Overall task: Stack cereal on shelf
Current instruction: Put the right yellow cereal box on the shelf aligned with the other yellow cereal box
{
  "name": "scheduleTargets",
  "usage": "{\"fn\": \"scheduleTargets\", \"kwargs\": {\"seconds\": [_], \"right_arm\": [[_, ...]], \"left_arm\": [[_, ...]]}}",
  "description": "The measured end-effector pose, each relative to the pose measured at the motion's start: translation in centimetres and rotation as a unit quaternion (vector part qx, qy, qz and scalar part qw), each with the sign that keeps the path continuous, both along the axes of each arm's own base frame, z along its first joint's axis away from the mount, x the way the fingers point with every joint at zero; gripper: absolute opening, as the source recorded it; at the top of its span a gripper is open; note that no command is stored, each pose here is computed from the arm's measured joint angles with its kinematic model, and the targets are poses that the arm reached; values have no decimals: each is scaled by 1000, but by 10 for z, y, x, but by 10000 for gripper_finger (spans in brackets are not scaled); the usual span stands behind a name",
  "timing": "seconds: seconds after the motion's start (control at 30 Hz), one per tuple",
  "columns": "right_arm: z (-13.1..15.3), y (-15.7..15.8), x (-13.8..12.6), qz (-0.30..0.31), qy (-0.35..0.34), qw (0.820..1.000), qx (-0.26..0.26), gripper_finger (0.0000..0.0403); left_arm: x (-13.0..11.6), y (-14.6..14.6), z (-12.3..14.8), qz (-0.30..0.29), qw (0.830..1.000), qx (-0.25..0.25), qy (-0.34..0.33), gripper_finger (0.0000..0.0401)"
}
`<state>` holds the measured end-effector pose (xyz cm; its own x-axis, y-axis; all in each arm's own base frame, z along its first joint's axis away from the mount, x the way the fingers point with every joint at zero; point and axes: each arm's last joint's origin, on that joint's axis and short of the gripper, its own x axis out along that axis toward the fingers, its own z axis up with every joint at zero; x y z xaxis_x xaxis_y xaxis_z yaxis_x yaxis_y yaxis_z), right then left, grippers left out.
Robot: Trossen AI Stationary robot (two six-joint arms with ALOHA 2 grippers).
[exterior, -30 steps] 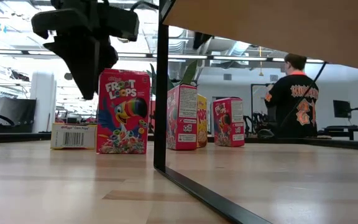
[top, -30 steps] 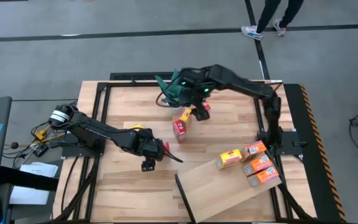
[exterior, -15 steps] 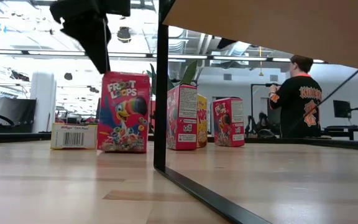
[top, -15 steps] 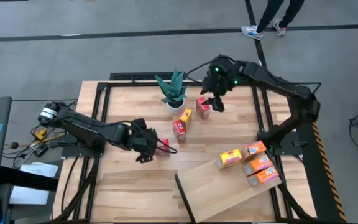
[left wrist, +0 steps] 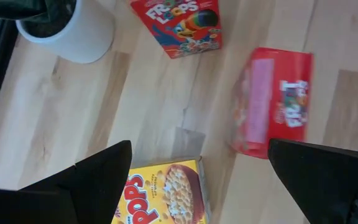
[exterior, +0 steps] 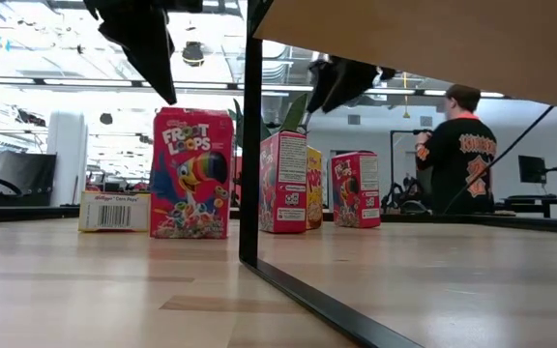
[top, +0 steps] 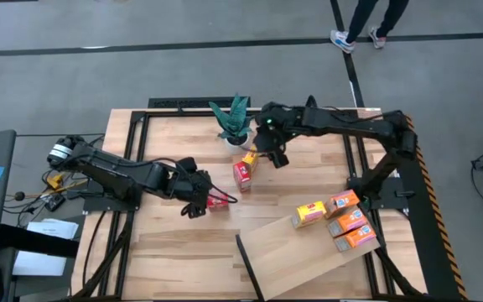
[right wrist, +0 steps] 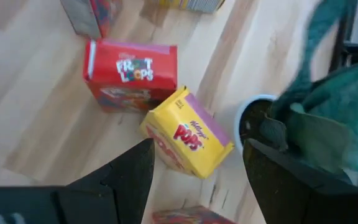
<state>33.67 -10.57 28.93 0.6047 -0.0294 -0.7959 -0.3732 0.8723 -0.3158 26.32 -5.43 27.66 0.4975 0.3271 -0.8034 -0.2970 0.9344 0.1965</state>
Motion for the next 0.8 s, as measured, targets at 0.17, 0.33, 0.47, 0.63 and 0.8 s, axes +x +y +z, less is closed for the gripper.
{"fn": "scheduleTargets", "kwargs": {"seconds": [0.17,0.33,0.47,0.63,0.8], "right_arm": [[-11,0,21,33,13,999,-21,270],[-21,-4,37,44,34,998,-34,270],[-34,-6,42,41,66,997,-28,270],[-37,-6,39,39,91,995,-25,270],[-35,-5,37,32,91,995,-20,270]], "left_arm": [[0,1,0,9,1000,-7,-3,368],[0,1,0,12,1000,-9,-3,368],[-1,1,-1,13,1000,-8,1,368],[-2,2,-2,21,1000,-10,6,368],[-2,2,-2,21,1000,-6,7,368]]}}
